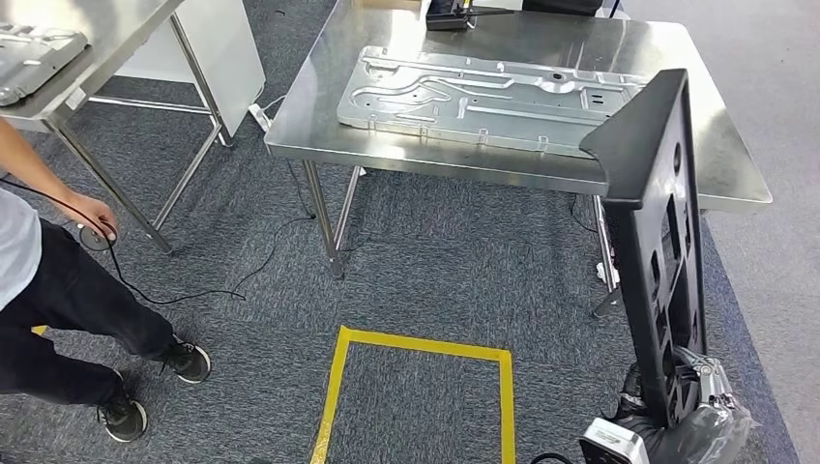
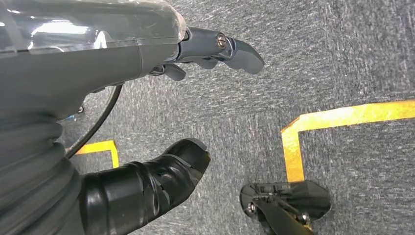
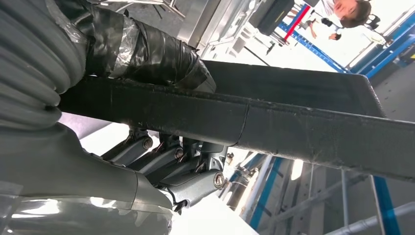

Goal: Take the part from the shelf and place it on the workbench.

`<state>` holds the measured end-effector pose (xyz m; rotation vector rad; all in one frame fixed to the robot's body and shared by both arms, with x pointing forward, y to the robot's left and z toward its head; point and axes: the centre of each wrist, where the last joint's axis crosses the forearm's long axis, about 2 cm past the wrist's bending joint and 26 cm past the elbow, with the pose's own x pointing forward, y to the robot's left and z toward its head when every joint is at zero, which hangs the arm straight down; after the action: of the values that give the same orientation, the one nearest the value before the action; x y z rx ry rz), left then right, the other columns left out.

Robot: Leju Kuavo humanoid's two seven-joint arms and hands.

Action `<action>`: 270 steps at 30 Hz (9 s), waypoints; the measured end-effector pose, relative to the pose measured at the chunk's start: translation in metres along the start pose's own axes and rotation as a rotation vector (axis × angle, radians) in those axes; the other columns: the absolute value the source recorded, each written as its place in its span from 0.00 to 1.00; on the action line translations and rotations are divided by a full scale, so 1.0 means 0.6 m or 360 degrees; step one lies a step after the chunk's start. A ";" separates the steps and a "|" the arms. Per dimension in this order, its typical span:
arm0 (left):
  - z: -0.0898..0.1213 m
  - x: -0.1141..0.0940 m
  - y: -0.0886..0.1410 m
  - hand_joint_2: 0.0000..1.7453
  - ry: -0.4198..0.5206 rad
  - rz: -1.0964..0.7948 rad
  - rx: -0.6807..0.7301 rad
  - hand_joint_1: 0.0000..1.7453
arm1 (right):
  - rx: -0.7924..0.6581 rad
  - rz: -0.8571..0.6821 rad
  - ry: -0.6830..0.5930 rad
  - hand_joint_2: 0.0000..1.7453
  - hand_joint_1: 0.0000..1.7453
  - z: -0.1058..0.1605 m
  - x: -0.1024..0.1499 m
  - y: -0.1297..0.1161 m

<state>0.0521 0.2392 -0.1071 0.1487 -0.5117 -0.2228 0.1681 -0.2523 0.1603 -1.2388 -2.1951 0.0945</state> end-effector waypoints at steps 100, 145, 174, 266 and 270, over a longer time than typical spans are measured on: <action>-0.008 0.025 -0.001 1.00 -0.0032 -0.0141 -0.0076 0.00 | -0.0263 -0.0177 -0.0465 1.00 1.00 -0.138 0.034 0.059; -0.017 0.052 -0.001 1.00 -0.0055 -0.0281 -0.0160 0.00 | -0.0166 0.0015 -0.0525 1.00 1.00 -0.244 0.033 0.135; -0.020 0.060 0.001 1.00 -0.0065 -0.0299 -0.0165 0.00 | -0.0104 0.0035 -0.0522 1.00 1.00 -0.254 0.027 0.152; -0.024 0.090 -0.010 0.00 -0.0006 -0.0511 -0.0117 0.00 | 0.1398 0.1116 -0.0802 1.00 0.00 -0.221 -0.136 0.340; -0.024 0.090 -0.010 0.00 -0.0005 -0.0508 -0.0117 0.00 | 0.1383 0.1110 -0.0807 0.50 0.00 -0.221 -0.135 0.340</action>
<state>0.1041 0.2215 -0.0955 0.1581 -0.4808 -0.5530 0.4238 -0.2327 0.1591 -1.4334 -1.6036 1.5903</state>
